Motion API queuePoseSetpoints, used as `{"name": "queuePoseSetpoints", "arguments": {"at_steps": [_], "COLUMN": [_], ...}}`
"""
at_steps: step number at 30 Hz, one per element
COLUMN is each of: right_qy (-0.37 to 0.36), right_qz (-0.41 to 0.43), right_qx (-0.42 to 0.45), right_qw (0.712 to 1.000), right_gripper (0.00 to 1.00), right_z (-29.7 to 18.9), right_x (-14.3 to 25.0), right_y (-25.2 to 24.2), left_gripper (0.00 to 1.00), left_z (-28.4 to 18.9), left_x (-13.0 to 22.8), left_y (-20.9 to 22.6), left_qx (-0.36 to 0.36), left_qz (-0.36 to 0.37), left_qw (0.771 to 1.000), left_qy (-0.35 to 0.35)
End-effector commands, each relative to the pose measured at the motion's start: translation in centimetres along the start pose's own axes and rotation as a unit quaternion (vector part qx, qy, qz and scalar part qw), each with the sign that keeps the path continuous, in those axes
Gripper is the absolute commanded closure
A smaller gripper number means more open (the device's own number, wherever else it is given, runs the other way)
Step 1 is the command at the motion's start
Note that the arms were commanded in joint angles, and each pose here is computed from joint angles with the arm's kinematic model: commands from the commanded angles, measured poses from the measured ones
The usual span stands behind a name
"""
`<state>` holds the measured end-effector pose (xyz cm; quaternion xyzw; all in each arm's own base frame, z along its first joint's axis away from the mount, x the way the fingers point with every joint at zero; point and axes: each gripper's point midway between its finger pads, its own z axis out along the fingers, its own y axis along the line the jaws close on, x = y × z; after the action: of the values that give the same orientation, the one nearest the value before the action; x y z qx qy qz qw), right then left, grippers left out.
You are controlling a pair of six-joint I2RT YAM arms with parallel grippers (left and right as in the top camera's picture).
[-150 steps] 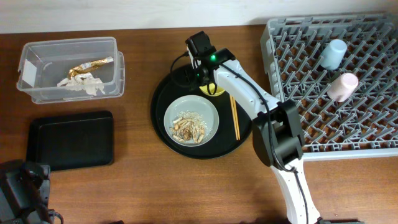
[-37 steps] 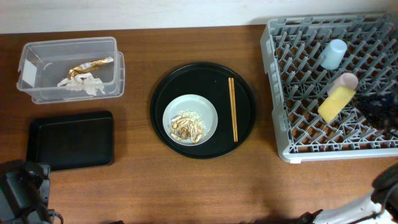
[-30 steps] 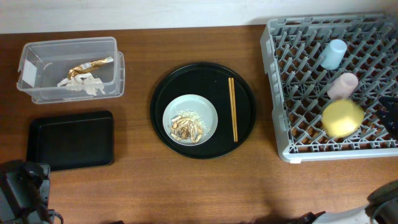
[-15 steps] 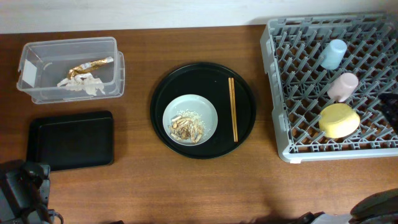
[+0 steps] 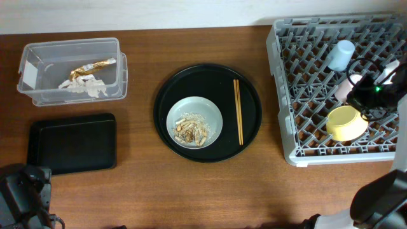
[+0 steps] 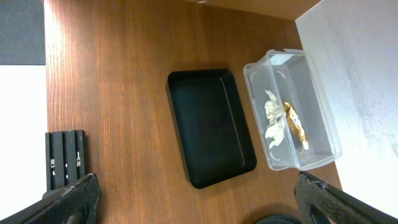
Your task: Sort waste into correct bins and load items into the dishwasher rack
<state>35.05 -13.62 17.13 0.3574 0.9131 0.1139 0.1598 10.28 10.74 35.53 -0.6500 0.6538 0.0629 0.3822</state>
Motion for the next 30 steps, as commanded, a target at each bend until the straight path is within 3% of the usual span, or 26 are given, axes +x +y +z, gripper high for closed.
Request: {"name": "queuePoseSetpoints", "arguments": {"at_steps": [1, 9, 17, 22, 25, 27, 30], "right_qy": [0.029, 0.021, 0.039, 0.028, 0.020, 0.021, 0.028], "right_qz": [0.037, 0.078, 0.152, 0.159, 0.046, -0.028, -0.071], "right_qx": [0.087, 0.198, 0.226, 0.201, 0.081, 0.021, 0.040], "right_qw": [0.995, 0.977, 0.961, 0.966, 0.995, 0.999, 0.996], "right_gripper": [0.96, 0.96, 0.96, 0.96, 0.96, 0.96, 0.93], "right_z": [2.5, 2.1, 0.8, -0.3, -0.2, -0.1, 0.7], "right_x": [0.6, 0.7, 2.1, 2.1, 1.0, 1.1, 1.4], "right_y": [-3.4, -7.6, -10.1, -9.4, -4.6, -1.7, -1.1], "left_gripper": [0.01, 0.01, 0.01, 0.01, 0.01, 0.01, 0.01], "left_z": [0.0, 0.0, 0.0, 0.0, 0.0, 0.0, 0.0], "left_x": [-0.2, -0.2, -0.2, -0.2, -0.2, -0.2, -0.2], "left_y": [0.1, 0.1, 0.1, 0.1, 0.1, 0.1, 0.1], "left_qx": [-0.004, -0.004, -0.004, -0.004, -0.004, -0.004, -0.004], "left_qz": [-0.007, -0.007, -0.007, -0.007, -0.007, -0.007, -0.007], "left_qw": [1.000, 1.000, 1.000, 1.000, 1.000, 1.000, 1.000], "left_qy": [-0.007, -0.007, -0.007, -0.007, -0.007, -0.007, -0.007]}}
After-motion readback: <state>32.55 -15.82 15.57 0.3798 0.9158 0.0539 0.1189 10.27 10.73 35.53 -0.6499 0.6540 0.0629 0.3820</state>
